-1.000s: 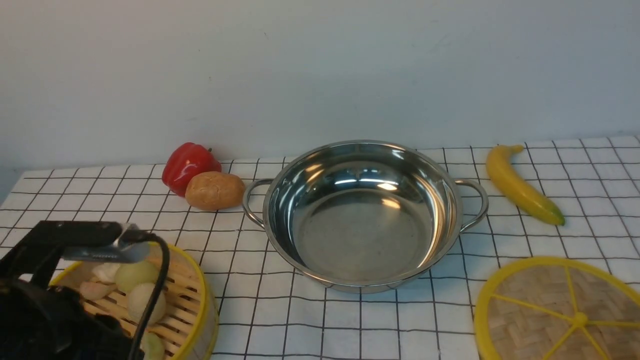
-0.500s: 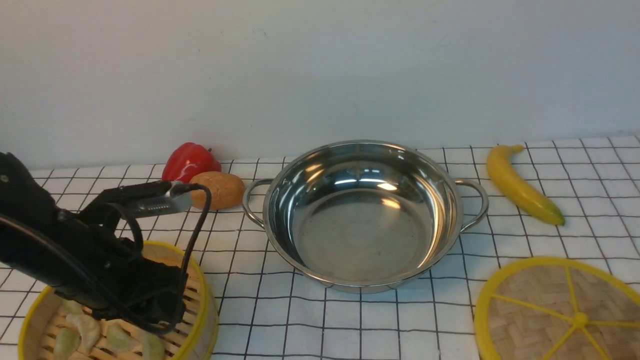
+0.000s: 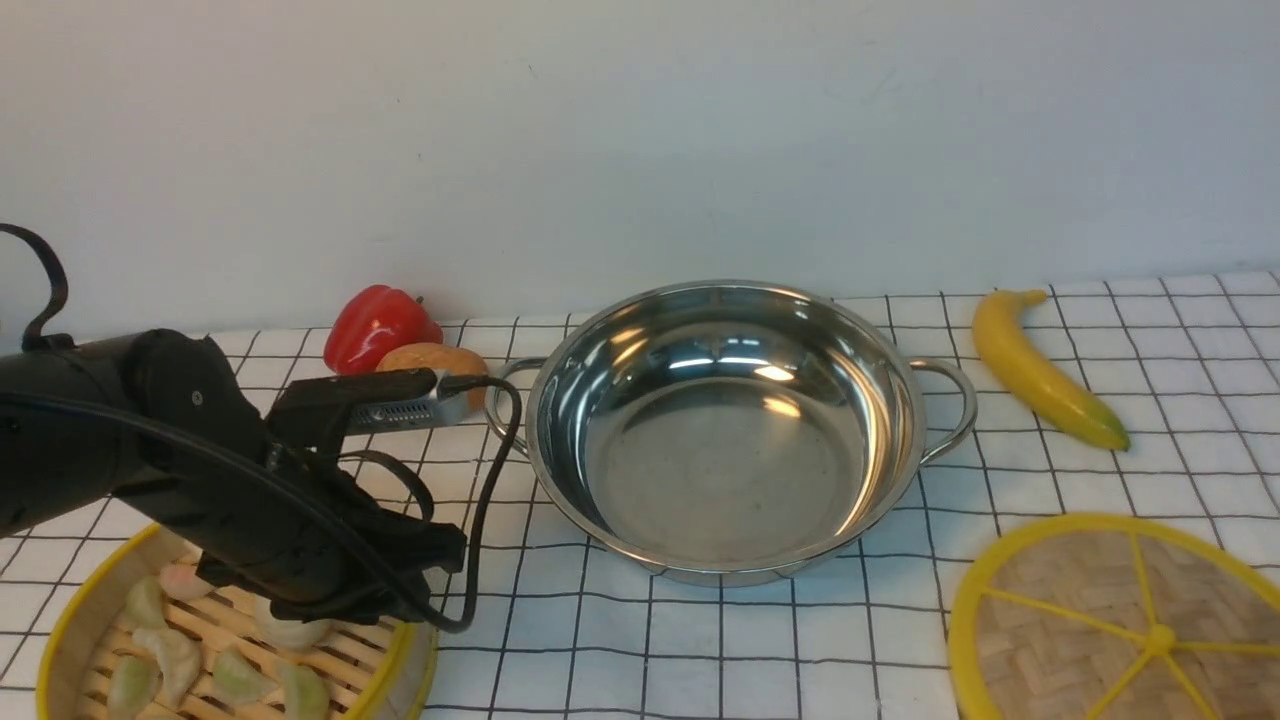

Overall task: Place the steamer in the pot on the white tablecloth, and put the lid on the steamer.
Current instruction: 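Grasp the rim of the steamer basket holding the buns with the left gripper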

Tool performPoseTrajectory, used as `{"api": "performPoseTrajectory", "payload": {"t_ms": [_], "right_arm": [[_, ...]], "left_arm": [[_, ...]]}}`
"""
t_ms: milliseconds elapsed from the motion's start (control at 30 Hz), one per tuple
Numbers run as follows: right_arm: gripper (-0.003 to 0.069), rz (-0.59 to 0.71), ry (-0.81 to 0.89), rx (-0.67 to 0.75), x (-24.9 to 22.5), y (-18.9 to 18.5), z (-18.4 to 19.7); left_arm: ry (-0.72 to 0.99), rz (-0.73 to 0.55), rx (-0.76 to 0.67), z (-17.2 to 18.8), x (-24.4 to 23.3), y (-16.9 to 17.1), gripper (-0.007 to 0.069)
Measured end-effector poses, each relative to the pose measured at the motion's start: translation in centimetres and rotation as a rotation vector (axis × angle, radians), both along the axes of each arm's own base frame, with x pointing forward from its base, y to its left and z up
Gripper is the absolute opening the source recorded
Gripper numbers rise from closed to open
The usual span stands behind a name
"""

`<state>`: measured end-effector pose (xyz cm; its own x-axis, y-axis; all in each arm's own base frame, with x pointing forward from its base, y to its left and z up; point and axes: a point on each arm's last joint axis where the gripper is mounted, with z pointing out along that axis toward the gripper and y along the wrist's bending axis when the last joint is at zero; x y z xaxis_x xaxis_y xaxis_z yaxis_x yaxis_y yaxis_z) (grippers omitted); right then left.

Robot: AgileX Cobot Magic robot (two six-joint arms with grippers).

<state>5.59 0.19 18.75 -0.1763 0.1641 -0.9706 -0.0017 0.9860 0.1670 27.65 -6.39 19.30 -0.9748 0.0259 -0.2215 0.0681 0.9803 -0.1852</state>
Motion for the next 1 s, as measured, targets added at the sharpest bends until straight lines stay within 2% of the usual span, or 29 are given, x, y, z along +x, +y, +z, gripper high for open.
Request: {"api": "performPoseTrajectory", "payload": {"t_ms": [600, 1000], "right_arm": [[0.0242, 0.0, 0.0, 0.0, 0.0, 0.0, 0.0], [0.0242, 0.0, 0.0, 0.0, 0.0, 0.0, 0.0]], "left_arm": [[0.017, 0.021, 0.02, -0.2, 0.0, 0.2, 0.0243], [0.095, 0.031, 0.029, -3.2, 0.8, 0.0, 0.0243]]}}
